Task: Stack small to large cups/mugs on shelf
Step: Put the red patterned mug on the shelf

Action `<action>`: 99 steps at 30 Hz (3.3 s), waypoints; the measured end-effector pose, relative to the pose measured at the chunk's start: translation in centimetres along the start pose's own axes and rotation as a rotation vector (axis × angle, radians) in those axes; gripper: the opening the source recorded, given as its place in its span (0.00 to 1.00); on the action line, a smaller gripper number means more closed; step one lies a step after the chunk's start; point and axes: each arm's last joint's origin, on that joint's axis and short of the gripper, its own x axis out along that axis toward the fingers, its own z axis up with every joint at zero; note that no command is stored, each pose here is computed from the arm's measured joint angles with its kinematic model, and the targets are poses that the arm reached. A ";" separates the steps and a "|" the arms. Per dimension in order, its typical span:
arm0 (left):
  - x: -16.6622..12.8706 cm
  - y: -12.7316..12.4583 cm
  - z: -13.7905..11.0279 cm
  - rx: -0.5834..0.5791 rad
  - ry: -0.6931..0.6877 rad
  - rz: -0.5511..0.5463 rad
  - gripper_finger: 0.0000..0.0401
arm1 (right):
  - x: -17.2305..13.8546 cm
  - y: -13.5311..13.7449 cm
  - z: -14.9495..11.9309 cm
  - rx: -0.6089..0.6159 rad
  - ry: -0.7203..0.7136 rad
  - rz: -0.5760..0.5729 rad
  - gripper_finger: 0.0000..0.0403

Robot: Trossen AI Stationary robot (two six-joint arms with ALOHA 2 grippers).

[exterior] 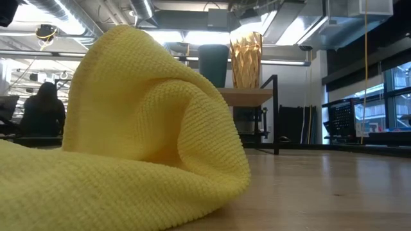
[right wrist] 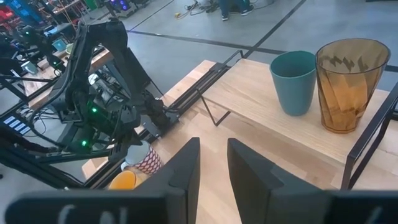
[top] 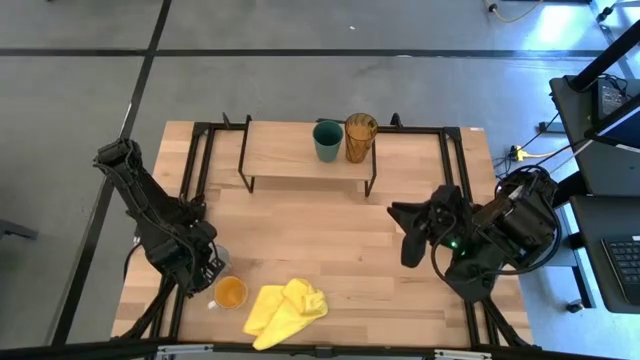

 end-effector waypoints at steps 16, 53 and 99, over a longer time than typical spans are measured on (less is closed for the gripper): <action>-0.5 0.7 1.2 -0.050 -0.020 -0.030 0.01 | 0.0 0.0 0.0 -0.002 -0.002 -0.001 0.21; -8.8 5.9 9.9 -0.049 -0.113 -0.303 0.01 | 0.7 0.3 -0.4 -0.017 -0.015 -0.027 0.21; -8.4 6.4 37.5 -0.021 -0.164 -0.272 0.01 | 2.9 3.6 -4.3 -0.007 -0.014 -0.022 0.21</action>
